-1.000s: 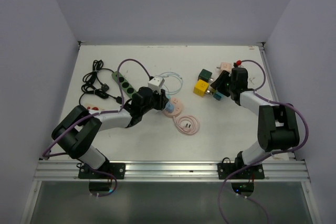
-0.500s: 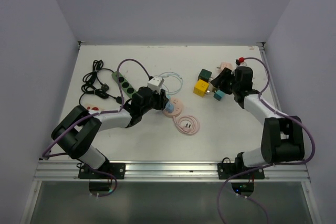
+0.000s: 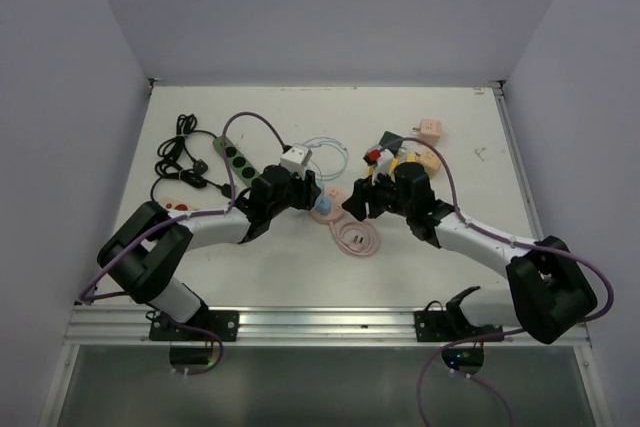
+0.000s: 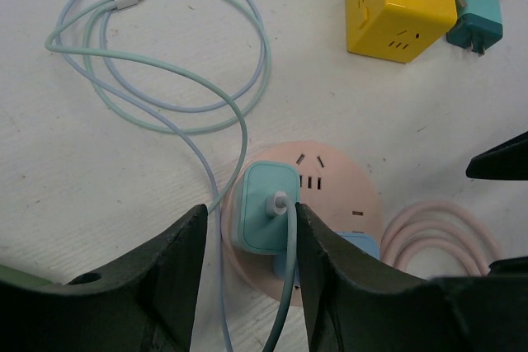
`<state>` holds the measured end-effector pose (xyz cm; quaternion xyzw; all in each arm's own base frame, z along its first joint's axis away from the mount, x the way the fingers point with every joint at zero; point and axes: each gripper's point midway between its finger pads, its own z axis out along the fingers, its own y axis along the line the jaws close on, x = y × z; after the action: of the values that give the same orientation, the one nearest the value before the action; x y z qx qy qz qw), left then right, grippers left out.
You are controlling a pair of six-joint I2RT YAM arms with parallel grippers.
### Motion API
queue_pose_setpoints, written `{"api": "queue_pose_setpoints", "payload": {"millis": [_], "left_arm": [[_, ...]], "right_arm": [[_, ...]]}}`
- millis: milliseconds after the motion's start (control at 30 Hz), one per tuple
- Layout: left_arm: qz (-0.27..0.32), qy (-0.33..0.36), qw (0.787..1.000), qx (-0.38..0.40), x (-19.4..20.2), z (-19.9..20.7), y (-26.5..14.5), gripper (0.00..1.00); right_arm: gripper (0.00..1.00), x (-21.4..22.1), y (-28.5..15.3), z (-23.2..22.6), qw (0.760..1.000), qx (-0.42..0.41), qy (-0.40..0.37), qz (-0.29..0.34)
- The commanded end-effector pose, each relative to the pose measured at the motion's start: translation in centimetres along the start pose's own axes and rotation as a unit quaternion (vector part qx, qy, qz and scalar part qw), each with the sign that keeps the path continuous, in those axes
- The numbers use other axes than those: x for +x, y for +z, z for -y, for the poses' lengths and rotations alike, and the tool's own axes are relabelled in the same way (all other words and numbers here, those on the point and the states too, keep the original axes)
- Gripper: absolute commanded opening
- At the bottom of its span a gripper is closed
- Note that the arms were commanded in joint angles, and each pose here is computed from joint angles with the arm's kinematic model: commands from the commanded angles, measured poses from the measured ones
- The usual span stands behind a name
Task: Pull the plug off the socket
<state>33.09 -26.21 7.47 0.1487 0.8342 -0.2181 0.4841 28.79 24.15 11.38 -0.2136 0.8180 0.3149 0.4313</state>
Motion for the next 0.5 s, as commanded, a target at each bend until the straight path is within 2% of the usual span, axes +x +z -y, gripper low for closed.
{"api": "queue_pose_setpoints", "payload": {"millis": [0, 233, 467], "left_arm": [[-0.110, 0.021, 0.993, -0.044, 6.6, -2.7, -1.5, 0.50], [-0.110, 0.019, 0.993, -0.040, 6.6, -2.6, -1.5, 0.50], [-0.112, 0.021, 0.993, -0.039, 6.7, -2.5, -1.5, 0.50]], "right_arm": [[0.59, -1.4, 1.0, -1.0, 0.994, -0.004, -0.105, 0.038], [0.65, 0.1, 4.4, -3.0, 0.979, 0.012, -0.202, 0.030], [0.65, 0.0, 6.5, -2.4, 0.975, 0.048, -0.215, 0.039]]}}
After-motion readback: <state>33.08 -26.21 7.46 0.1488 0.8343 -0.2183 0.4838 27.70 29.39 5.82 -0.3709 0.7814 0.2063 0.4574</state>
